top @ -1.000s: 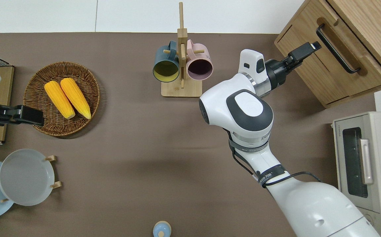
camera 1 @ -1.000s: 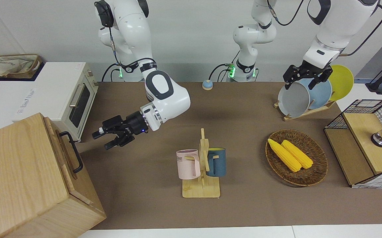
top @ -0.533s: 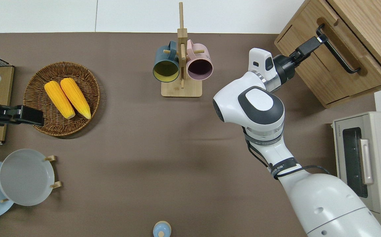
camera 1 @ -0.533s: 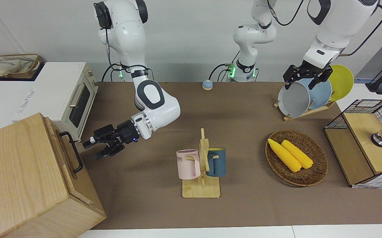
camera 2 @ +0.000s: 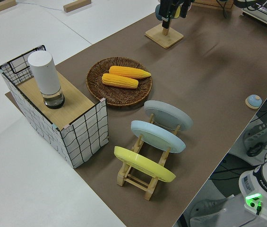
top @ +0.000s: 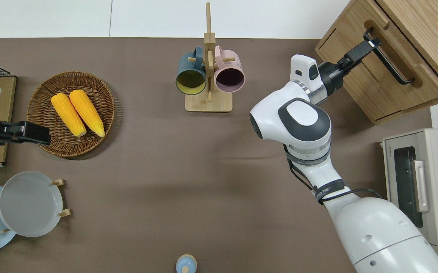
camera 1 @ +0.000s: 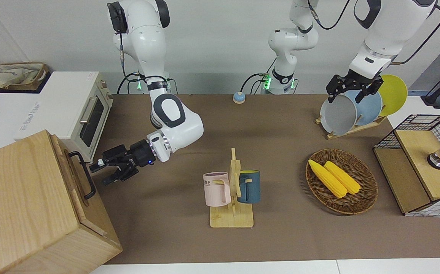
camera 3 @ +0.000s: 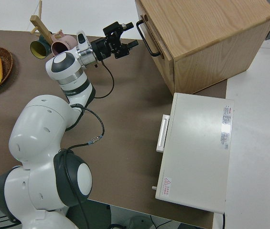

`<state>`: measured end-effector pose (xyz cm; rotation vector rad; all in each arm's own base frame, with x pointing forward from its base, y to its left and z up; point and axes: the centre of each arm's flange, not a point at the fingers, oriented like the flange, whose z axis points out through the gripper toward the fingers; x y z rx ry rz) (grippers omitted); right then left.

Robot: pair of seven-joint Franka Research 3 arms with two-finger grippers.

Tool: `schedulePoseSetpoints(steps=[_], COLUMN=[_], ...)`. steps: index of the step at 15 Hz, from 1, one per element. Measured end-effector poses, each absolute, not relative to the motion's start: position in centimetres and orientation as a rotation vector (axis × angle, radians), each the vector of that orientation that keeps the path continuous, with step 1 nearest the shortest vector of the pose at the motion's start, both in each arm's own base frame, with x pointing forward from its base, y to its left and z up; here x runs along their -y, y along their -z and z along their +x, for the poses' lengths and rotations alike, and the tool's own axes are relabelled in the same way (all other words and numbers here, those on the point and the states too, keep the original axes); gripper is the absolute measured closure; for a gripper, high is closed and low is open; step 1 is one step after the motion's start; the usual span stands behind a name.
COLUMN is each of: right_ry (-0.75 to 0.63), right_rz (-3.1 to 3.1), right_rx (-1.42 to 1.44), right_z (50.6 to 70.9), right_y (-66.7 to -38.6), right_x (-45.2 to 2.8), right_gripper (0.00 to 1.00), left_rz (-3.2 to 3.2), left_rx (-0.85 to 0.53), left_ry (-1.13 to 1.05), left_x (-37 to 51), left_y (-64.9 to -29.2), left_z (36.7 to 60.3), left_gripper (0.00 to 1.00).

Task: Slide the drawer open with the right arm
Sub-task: 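Close the right gripper on the black drawer handle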

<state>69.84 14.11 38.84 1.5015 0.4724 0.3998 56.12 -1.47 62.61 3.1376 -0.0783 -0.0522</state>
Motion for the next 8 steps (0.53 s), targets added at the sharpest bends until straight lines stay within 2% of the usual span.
schedulePoseSetpoints(steps=[5, 8], right_ry=[-0.404, -0.402], right_rz=[1.510, 1.514], right_rx=[-0.485, -0.485], right_z=[70.4, 70.6], right_y=[-38.7, -38.7], right_x=[-12.5, -11.5], right_gripper=[0.03, 0.11], left_rz=[3.138, 3.138], left_rx=[0.078, 0.078], left_ry=[0.052, 0.052], left_x=[1.5, 1.5], left_y=[-62.6, -62.6], left_z=[56.1, 56.1], left_gripper=[0.00, 0.00])
